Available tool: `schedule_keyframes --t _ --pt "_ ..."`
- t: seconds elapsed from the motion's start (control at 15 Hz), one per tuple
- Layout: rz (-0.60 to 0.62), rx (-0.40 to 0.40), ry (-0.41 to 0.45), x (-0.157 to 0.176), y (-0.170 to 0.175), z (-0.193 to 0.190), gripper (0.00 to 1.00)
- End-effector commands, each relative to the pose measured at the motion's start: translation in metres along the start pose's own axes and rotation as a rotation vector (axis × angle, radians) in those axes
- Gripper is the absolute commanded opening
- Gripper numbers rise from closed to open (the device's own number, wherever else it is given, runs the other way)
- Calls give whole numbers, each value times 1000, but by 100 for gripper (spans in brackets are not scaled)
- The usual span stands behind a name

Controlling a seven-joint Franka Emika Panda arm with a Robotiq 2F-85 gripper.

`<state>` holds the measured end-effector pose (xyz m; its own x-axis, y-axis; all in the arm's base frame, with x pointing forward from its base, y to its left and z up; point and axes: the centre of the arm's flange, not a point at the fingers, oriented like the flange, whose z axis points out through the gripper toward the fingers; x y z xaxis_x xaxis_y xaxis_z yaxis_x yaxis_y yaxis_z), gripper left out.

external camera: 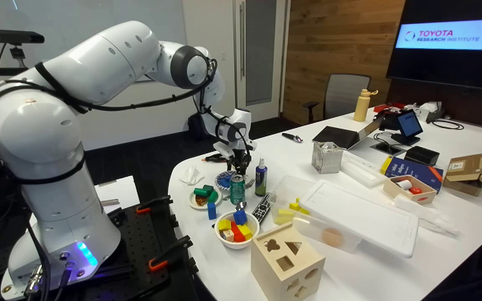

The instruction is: Move the first left bowl to the right

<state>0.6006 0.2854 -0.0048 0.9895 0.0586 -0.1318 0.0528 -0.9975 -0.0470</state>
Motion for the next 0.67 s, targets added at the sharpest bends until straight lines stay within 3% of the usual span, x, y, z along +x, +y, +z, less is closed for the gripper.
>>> schedule_keyframes --t 0.0,0.13,0.6 --pt "-16 51 3 -6 -2 -14 100" --pt "-5 31 11 -9 -2 -23 100" --pt "76 -149 33 -23 -9 -97 100"
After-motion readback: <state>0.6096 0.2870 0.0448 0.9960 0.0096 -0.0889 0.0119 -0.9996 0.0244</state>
